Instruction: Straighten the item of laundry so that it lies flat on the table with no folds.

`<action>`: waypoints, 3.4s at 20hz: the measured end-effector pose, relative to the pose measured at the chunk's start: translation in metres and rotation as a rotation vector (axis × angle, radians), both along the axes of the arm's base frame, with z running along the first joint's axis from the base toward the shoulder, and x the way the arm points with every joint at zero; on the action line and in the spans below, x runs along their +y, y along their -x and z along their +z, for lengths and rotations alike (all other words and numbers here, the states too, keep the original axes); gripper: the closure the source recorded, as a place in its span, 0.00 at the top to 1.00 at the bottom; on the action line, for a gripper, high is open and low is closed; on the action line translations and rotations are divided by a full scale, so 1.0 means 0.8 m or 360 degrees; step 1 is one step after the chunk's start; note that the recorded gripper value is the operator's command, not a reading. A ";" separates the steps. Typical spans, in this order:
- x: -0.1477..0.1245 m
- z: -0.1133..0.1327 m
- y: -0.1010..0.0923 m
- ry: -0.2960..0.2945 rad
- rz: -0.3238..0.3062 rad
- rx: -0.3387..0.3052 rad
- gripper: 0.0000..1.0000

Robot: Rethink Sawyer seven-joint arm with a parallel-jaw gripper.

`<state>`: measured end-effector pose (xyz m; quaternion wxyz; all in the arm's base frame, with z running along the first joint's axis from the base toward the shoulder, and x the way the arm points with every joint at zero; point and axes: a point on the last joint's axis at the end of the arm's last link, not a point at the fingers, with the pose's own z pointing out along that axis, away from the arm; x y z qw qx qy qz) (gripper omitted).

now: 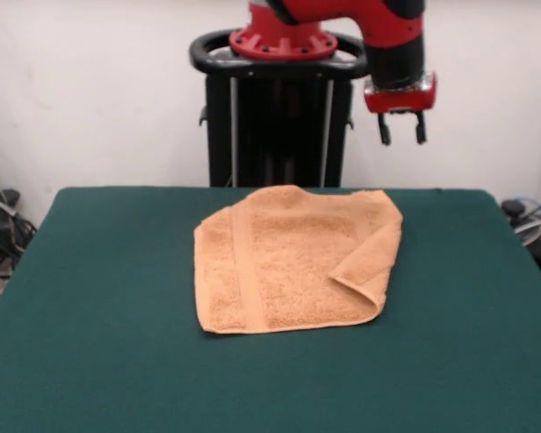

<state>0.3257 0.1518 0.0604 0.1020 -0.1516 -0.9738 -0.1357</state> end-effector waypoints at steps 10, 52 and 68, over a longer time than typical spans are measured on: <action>-0.008 0.000 0.001 0.0032 -0.0319 0.0080 1.00; -0.115 -0.083 -0.203 0.0551 0.0254 -0.0475 1.00; -0.159 -0.138 -0.192 0.0381 0.0019 -0.0324 1.00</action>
